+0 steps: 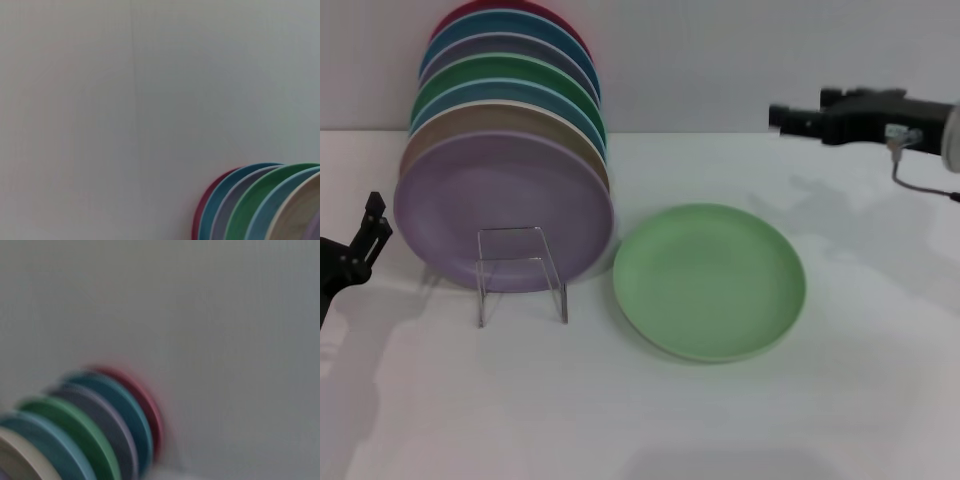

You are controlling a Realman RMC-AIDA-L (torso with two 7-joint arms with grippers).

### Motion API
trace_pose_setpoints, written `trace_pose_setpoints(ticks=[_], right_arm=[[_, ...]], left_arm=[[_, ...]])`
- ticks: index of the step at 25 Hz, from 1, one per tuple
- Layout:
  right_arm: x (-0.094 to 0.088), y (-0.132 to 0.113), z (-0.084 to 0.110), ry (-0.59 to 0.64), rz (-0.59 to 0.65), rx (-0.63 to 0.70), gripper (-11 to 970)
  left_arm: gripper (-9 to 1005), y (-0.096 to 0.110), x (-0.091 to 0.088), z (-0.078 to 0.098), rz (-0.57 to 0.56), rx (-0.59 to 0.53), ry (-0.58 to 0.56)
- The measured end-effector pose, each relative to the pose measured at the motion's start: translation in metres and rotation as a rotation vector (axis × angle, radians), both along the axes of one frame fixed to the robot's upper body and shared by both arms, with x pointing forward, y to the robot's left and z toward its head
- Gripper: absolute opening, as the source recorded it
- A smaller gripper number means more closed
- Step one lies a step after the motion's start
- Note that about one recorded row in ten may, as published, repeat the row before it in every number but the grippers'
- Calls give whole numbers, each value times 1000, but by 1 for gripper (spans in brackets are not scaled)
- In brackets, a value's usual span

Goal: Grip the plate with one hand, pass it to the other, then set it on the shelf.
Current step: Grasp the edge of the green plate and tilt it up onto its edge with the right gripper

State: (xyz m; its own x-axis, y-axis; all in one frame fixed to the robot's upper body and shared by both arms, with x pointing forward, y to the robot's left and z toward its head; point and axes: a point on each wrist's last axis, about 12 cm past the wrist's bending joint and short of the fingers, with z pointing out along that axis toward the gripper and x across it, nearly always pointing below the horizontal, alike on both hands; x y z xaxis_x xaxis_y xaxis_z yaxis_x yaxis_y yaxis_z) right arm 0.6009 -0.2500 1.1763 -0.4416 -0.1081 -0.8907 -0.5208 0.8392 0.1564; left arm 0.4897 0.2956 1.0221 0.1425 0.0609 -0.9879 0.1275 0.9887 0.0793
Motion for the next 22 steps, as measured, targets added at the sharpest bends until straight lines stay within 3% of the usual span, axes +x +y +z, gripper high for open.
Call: trace_pose_setpoints(ticks=[4, 7, 14, 22], right_arm=[[7, 6, 0, 226, -28, -97, 810], [6, 9, -4, 319, 5, -151, 810], [12, 5, -17, 416, -42, -288, 810], [21, 15, -35, 455, -30, -311, 809]], left_arm=[[839, 1, 2, 0, 9, -2, 3], [839, 2, 2, 0, 12, -2, 4], [838, 1, 1, -1, 12, -18, 10], [837, 2, 2, 0, 4, -46, 11]])
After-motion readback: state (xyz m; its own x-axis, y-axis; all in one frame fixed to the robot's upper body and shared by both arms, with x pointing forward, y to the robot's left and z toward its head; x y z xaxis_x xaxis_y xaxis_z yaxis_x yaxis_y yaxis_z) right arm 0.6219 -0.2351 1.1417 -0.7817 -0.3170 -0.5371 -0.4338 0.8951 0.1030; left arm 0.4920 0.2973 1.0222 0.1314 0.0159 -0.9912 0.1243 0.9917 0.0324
